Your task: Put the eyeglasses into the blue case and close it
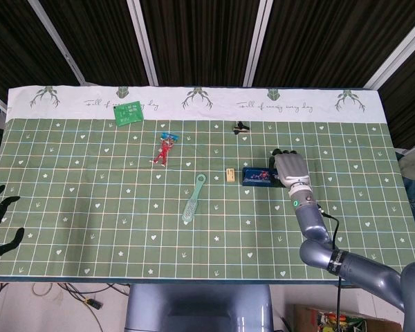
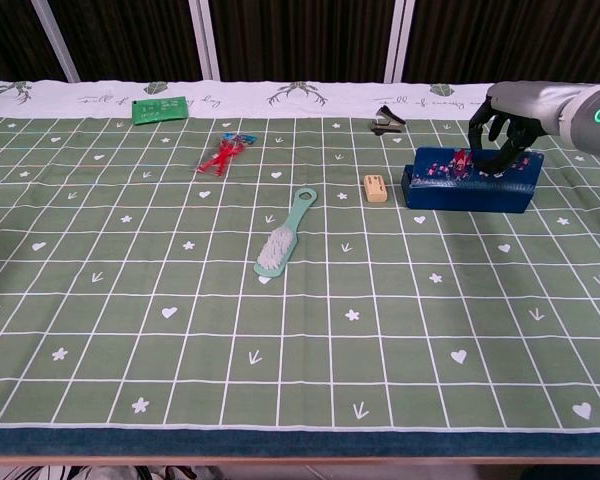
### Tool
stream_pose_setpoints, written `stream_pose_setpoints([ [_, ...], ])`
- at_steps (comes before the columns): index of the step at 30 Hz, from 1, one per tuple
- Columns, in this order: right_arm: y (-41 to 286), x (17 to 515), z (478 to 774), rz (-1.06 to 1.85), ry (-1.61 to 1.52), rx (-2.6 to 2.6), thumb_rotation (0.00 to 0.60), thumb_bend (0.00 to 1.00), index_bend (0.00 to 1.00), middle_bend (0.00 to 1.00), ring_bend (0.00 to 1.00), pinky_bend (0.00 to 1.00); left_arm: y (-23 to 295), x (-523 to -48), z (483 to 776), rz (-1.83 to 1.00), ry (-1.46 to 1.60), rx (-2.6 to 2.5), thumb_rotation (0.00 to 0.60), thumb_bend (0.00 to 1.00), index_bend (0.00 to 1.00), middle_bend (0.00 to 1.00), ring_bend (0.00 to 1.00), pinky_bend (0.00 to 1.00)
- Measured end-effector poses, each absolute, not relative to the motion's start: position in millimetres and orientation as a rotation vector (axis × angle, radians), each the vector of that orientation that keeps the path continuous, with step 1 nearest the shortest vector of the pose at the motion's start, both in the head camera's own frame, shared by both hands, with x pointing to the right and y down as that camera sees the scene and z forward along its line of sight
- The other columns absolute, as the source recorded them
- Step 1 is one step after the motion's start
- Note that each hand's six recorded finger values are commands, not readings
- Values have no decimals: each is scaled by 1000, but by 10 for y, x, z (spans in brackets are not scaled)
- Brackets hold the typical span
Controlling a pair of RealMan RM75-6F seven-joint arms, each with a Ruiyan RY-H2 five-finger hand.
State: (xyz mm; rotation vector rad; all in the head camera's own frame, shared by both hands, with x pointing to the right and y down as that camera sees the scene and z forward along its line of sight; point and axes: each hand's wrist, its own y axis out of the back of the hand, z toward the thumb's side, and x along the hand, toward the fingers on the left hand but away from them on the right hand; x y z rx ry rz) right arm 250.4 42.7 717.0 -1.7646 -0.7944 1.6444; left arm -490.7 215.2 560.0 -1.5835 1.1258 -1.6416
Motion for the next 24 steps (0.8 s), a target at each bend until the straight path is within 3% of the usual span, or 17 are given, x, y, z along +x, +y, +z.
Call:
stream_pose_setpoints([
  [15, 354, 2511, 7277, 1681, -797, -1785, 600, 612, 754, 226, 255, 238, 2156, -4906, 5607, -1648, 1120, -1588, 600, 356, 199, 0, 0, 0],
  [24, 303, 2516, 7347, 1701, -801, -1787, 600, 613, 635, 214, 250, 238, 2155, -4905, 5612, -1653, 1117, -1589, 600, 356, 199, 0, 0, 0],
])
